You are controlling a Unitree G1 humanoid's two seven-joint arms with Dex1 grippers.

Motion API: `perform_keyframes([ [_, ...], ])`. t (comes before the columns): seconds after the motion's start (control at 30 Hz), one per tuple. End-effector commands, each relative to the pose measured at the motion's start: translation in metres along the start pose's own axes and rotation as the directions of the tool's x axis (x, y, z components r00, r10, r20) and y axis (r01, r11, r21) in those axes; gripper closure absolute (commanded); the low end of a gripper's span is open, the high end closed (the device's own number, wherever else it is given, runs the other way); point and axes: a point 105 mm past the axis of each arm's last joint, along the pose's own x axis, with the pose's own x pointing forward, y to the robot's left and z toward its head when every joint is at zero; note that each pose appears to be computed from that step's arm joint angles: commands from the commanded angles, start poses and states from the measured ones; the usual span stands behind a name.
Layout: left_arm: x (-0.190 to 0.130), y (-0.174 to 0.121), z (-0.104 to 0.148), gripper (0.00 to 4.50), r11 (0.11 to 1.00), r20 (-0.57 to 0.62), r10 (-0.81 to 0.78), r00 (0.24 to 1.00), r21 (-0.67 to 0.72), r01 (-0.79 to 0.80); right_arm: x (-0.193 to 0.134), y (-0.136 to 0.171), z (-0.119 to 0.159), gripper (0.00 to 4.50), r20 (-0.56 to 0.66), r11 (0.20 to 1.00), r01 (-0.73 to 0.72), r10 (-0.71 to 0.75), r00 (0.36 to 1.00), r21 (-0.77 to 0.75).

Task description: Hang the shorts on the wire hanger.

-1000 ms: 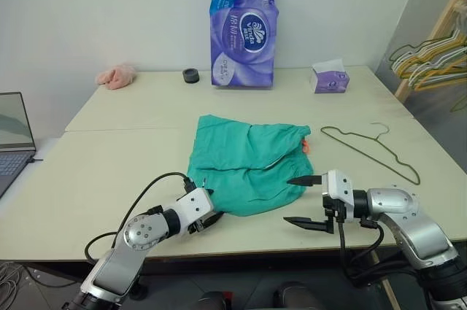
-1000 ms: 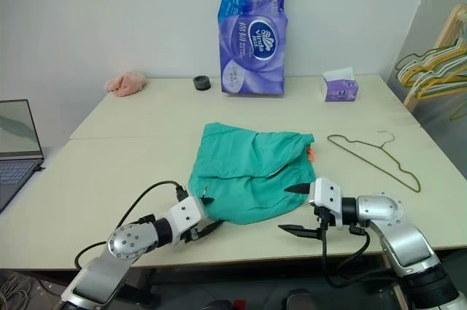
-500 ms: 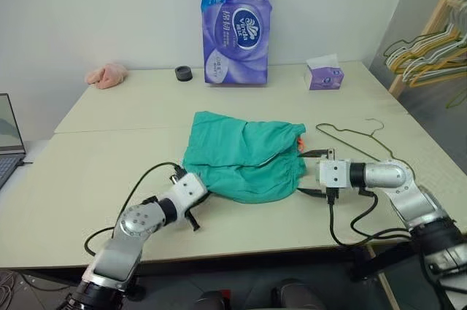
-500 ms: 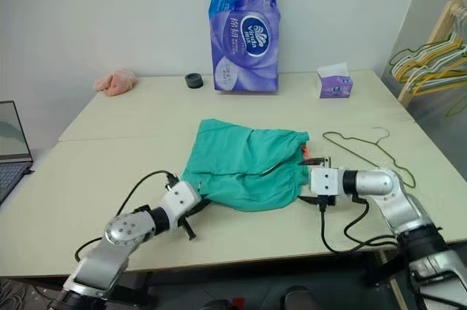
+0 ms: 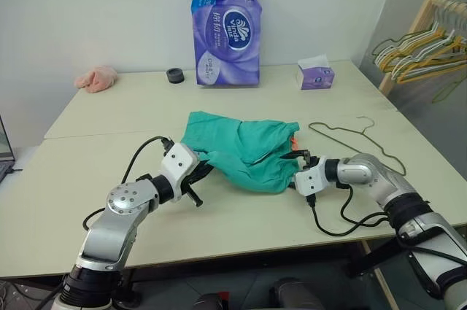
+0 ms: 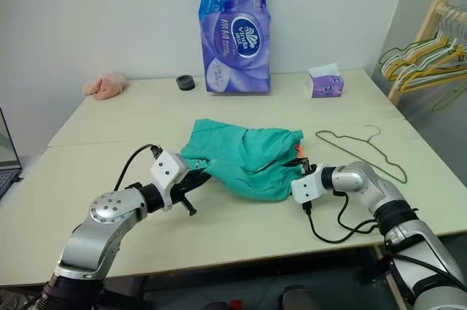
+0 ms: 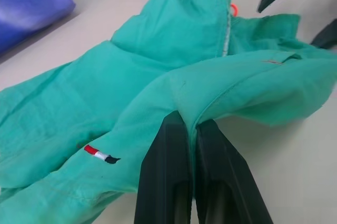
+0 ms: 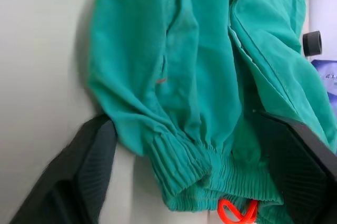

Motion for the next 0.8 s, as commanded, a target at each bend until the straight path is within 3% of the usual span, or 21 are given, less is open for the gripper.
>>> perform_keyframes([
  [0.03, -0.011, 0.011, 0.013, 4.50, 0.999, 0.035, 0.034, 0.999, 0.031, -0.035, 0.003, -0.003, -0.011, 1.65, -0.046, 1.000, -0.001, 0.002, 0.999, 0.011],
  [0.3, -0.029, 0.022, 0.003, 4.50, 0.997, -0.017, 0.021, 1.000, 0.069, -0.019, 0.000, -0.025, -0.003, 4.48, 0.013, 0.999, 0.037, -0.037, 0.999, 0.036],
  [0.47, -0.056, 0.000, -0.009, 4.50, 0.978, -0.134, -0.194, 0.972, 0.049, 0.202, -0.023, -0.028, 0.020, 4.48, 0.159, 0.973, -0.118, 0.087, 0.983, 0.196],
  [0.63, -0.091, -0.024, -0.017, 4.50, 0.888, -0.261, -0.459, 0.849, -0.092, 0.451, -0.060, -0.035, 0.055, 4.48, 0.370, 0.824, -0.376, 0.221, 0.903, 0.424],
  [0.77, -0.093, -0.010, -0.017, 4.50, 0.870, -0.300, -0.491, 0.818, -0.109, 0.482, -0.072, -0.054, 0.059, 4.48, 0.419, 0.726, -0.439, 0.226, 0.879, 0.530],
  [0.8, -0.089, 0.005, -0.018, 4.50, 0.887, -0.314, -0.456, 0.833, -0.090, 0.452, -0.072, -0.068, 0.055, 4.48, 0.418, 0.704, -0.425, 0.198, 0.887, 0.569],
])
